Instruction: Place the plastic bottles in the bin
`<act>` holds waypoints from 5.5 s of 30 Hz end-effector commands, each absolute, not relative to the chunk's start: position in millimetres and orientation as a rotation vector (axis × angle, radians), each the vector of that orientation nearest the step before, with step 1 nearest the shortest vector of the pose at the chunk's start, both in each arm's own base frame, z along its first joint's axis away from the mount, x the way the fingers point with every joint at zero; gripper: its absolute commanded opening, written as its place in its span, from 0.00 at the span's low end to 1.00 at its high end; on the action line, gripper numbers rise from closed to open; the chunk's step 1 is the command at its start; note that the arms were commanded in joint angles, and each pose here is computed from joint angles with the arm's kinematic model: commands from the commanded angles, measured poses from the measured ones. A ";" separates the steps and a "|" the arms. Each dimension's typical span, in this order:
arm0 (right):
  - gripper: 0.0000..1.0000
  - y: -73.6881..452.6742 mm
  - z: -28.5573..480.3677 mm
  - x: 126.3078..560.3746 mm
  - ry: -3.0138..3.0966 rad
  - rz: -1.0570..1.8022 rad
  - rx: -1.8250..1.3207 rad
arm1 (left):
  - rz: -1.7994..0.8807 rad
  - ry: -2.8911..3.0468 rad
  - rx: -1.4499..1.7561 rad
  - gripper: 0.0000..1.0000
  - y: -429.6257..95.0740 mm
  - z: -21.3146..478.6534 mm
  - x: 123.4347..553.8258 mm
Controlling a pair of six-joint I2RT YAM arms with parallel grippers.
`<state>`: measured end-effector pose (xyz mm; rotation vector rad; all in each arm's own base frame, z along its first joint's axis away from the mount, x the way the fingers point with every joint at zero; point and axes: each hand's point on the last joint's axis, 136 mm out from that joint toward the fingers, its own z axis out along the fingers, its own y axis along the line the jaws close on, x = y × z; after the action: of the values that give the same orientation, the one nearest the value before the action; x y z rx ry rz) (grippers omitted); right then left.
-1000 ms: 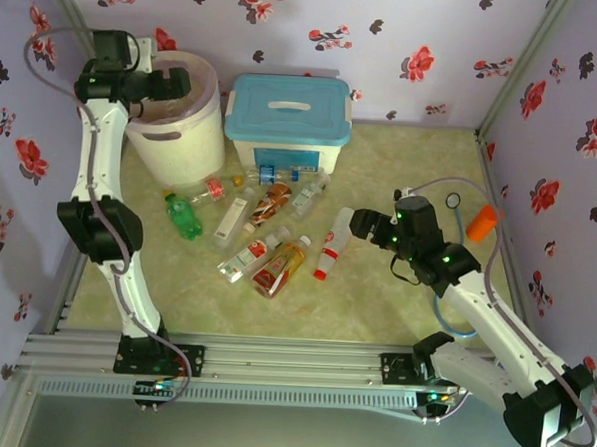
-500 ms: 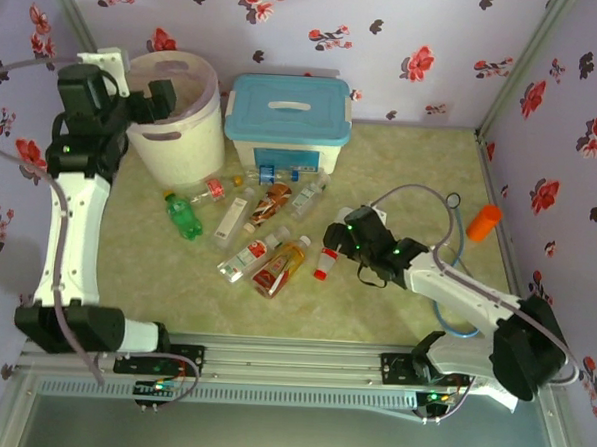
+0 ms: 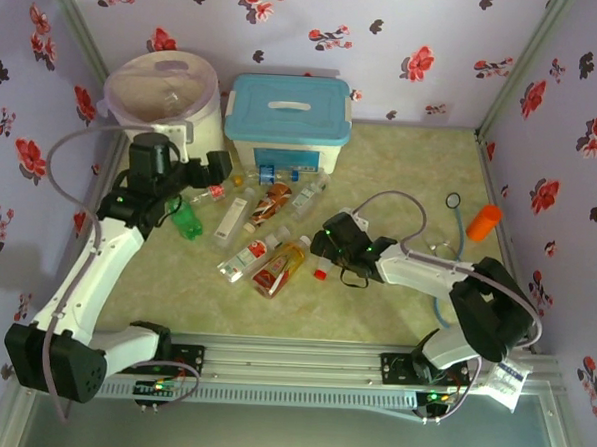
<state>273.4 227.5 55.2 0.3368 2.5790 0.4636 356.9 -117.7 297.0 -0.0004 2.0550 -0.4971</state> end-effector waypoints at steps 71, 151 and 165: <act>0.31 313.1 249.8 291.5 1.948 1.114 -0.417 | -1.555 1.911 0.199 0.88 -354.6 277.7 350.7; 0.96 201.3 214.2 265.4 2.070 0.796 -0.170 | -0.082 1.912 -0.081 0.92 30.7 362.7 585.0; 0.95 175.7 202.3 279.3 2.129 0.721 0.028 | -0.064 1.789 -0.097 0.96 21.7 458.2 490.9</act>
<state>267.0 190.5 198.8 -0.1106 2.1298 0.7537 531.6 30.7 417.2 -0.1089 1.8575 -0.0700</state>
